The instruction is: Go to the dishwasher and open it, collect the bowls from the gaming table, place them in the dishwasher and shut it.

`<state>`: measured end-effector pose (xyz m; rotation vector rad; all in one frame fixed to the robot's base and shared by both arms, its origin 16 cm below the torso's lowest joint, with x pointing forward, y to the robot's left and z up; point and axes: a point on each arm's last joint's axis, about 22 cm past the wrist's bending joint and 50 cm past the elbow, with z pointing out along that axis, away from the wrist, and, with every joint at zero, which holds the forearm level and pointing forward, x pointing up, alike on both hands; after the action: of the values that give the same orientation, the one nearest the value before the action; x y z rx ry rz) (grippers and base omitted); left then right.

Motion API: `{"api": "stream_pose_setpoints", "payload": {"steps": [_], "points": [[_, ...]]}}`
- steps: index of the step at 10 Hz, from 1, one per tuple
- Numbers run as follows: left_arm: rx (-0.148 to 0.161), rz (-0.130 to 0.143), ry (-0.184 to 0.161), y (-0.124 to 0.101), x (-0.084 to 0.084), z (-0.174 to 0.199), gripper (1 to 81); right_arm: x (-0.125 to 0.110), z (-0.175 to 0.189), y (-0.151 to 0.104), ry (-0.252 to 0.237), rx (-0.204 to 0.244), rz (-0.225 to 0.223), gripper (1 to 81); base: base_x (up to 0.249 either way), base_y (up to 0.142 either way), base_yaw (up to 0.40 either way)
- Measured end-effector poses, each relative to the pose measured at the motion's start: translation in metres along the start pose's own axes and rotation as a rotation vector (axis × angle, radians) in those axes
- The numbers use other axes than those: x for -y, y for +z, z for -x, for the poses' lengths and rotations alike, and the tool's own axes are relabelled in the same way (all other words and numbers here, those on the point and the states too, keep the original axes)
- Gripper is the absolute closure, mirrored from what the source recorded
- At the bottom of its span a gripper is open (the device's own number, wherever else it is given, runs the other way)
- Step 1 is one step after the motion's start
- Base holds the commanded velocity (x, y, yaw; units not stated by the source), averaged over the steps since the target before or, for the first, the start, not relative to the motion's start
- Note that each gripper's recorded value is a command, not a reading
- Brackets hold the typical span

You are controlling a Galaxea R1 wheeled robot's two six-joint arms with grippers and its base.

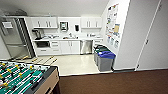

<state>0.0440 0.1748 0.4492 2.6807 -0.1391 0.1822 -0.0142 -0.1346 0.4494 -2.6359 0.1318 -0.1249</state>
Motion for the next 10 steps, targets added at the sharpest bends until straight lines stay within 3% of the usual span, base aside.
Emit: {"api": "stream_pose_setpoints", "payload": {"steps": [10], "points": [[0.001, 0.0, -0.002, 0.0, -0.0004, 0.0018, 1.0, -0.001, -0.0023, -0.0003, -0.001, -0.003, 0.001, 1.0, 0.149, 0.0, 0.0]]}}
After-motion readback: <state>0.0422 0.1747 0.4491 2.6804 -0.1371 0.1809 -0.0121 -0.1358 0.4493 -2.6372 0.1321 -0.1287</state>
